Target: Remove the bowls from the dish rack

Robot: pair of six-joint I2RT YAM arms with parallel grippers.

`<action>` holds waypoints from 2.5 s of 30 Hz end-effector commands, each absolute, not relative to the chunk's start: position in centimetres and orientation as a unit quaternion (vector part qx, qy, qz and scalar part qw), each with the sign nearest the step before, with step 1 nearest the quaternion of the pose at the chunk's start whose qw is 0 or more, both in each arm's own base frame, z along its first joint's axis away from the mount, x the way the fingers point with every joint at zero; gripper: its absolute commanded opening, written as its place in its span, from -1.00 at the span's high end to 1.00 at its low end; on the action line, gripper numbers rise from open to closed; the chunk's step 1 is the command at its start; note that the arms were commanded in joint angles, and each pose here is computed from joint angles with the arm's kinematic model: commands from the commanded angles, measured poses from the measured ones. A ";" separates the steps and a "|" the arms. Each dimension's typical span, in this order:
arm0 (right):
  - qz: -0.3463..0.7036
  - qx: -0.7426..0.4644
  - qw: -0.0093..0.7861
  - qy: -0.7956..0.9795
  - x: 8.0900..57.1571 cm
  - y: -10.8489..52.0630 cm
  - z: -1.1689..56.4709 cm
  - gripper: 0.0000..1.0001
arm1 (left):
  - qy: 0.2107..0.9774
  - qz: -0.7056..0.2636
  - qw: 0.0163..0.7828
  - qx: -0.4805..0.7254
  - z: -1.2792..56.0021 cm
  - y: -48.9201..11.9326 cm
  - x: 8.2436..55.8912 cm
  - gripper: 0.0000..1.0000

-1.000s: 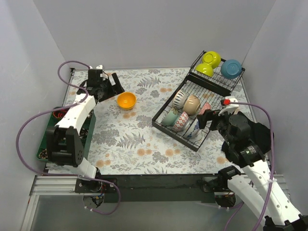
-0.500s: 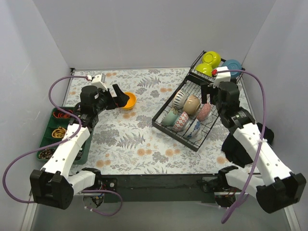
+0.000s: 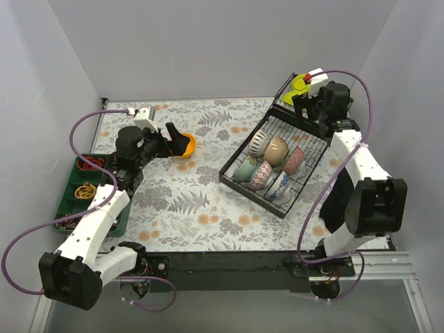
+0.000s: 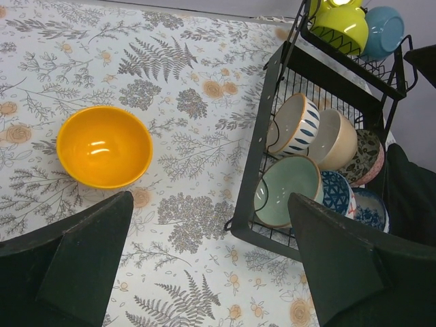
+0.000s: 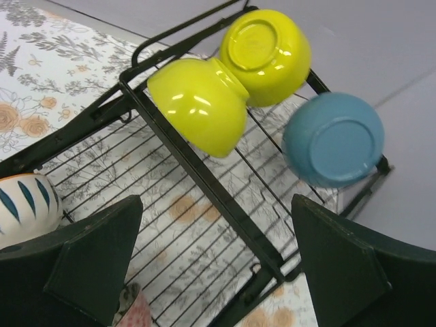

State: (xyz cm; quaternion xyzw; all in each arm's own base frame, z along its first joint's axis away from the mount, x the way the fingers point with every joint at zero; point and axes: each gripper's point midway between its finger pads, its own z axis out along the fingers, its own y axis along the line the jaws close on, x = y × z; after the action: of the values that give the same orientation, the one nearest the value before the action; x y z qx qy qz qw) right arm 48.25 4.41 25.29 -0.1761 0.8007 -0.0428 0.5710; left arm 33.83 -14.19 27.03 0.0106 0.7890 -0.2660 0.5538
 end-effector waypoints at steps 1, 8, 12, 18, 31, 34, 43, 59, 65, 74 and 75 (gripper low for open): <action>0.010 -0.258 0.630 0.733 52.0 6.3 29.1 -0.97 | 0.789 -0.254 0.559 0.016 26.8 -14.0 34.1 -0.96; 0.021 -0.330 0.609 0.721 56.2 6.8 25.8 -0.97 | 0.803 -0.262 0.535 0.019 25.3 -14.7 34.6 -0.97; 0.036 -0.359 0.604 0.711 57.7 7.6 25.0 -0.97 | 0.813 -0.265 0.517 0.021 24.3 -15.0 35.0 -0.96; 0.054 -0.370 0.598 0.709 60.1 8.2 23.3 -0.97 | 0.825 -0.262 0.501 0.018 23.0 -15.0 35.5 -0.96; 0.099 -0.376 0.556 0.735 60.5 8.8 19.1 -0.94 | 0.832 -0.269 0.485 0.015 22.0 -15.1 35.8 -0.96; 0.100 -0.374 0.550 0.740 60.5 8.6 18.7 -0.84 | 0.831 -0.268 0.487 0.015 22.2 -15.0 35.8 -0.96; 0.092 -0.380 0.540 0.745 59.4 8.4 19.3 -0.04 | 0.828 -0.271 0.491 0.015 22.5 -15.0 35.6 -0.96; 0.028 -0.337 0.592 0.732 56.3 7.6 25.0 0.34 | 0.813 -0.280 0.510 0.017 23.9 -14.9 35.2 -0.96; 0.081 -0.270 0.637 0.718 52.9 8.7 27.2 0.34 | 0.808 -0.296 0.508 0.025 24.1 -15.5 34.8 -0.96; 0.180 -0.182 0.675 0.692 46.0 11.5 31.4 0.34 | 0.793 -0.339 0.503 0.048 24.5 -17.0 34.0 -0.96; 0.208 -0.160 0.671 0.694 44.5 12.2 31.6 0.34 | 0.792 -0.341 0.504 0.047 24.5 -17.0 34.0 -0.96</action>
State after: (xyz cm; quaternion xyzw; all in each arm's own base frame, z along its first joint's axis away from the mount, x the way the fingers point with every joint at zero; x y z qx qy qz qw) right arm 47.43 10.12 25.30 -0.2131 0.7493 0.1403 0.6110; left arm 34.85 -16.38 22.95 0.0309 0.8131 -0.3130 0.4898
